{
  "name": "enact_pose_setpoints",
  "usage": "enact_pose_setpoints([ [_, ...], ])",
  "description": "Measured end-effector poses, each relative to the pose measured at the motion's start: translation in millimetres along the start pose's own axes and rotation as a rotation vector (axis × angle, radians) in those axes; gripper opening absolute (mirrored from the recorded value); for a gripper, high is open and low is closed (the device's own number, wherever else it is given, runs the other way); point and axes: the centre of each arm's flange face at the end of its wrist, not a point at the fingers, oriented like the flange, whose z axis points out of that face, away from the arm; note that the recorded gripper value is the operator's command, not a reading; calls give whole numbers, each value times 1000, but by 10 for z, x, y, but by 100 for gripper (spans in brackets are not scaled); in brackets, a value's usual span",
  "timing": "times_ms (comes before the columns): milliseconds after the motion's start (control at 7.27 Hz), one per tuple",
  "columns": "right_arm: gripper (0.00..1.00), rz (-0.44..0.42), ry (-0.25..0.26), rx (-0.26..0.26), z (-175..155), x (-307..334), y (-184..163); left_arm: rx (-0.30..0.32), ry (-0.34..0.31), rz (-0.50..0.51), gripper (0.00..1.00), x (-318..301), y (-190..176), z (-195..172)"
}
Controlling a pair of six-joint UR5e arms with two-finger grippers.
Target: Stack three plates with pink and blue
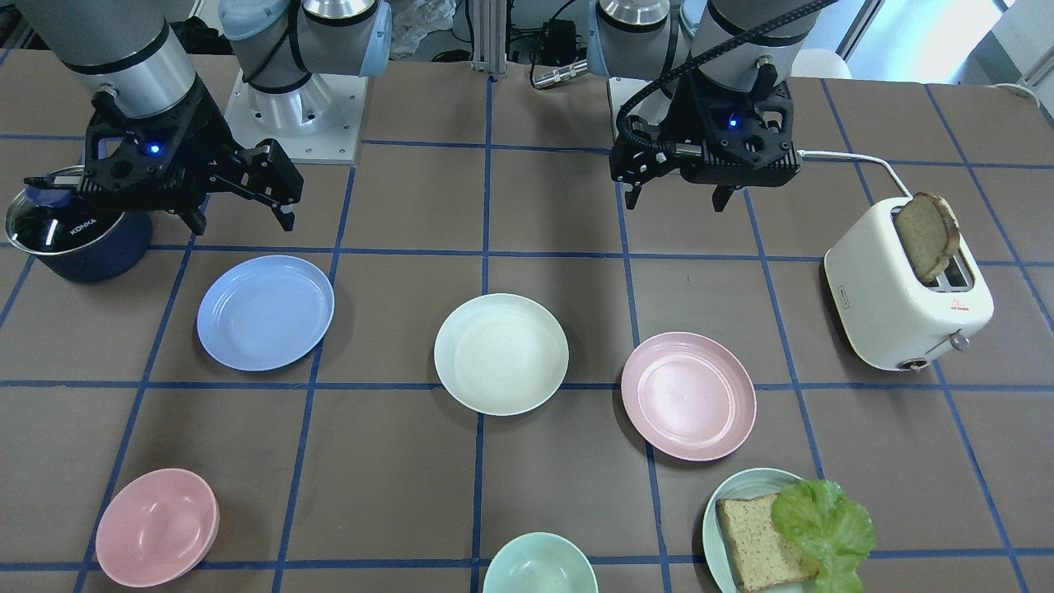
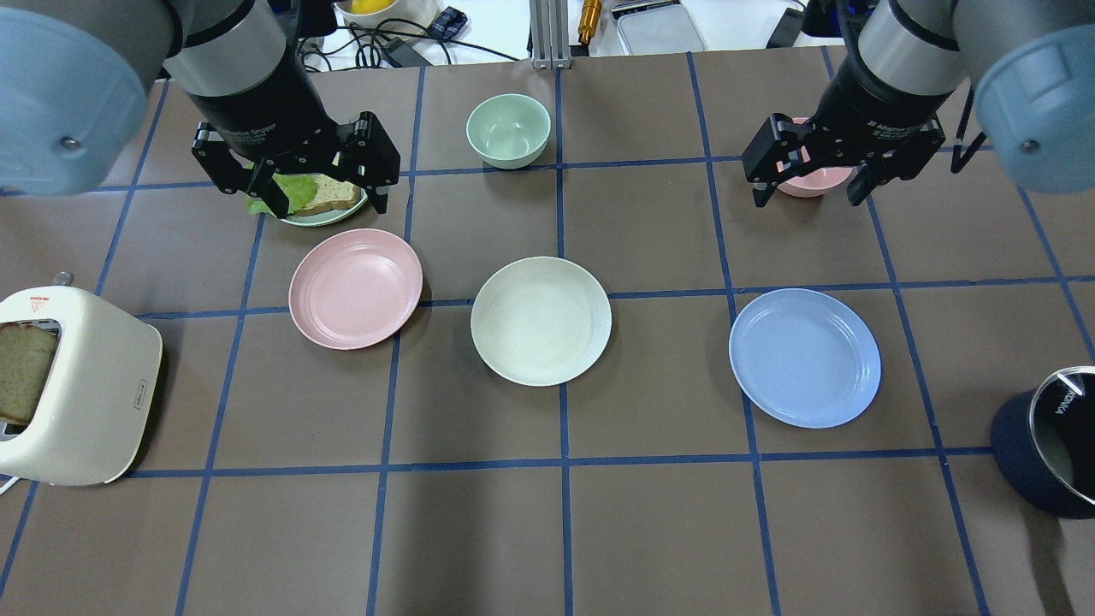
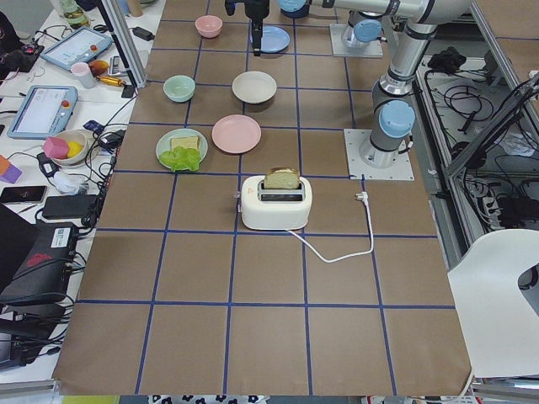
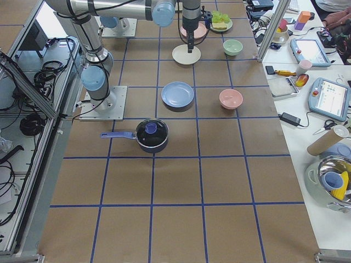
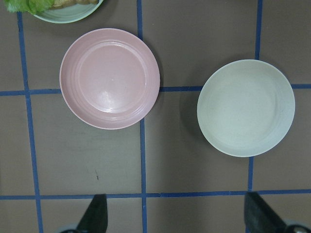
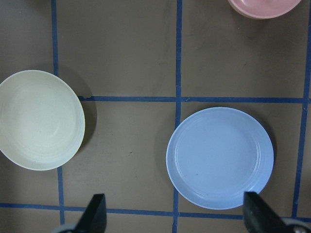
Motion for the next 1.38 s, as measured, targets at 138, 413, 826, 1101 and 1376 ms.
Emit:
enact_pose_setpoints([
  [138,100,1,3,1,-3,2,-3,-1,-1,-1,100,-4,1,-1],
  [413,100,11,7,5,-18,-123,18,-2,-2,-1,100,-5,6,-3],
  [826,100,-12,10,2,9,-367,55,-5,-3,-1,100,-4,11,4],
  [1101,100,-10,19,11,-38,-338,33,-5,-3,-1,100,-4,11,5],
  [1376,100,-7,46,19,-118,-310,41,-5,-4,-1,100,-6,11,5],
])
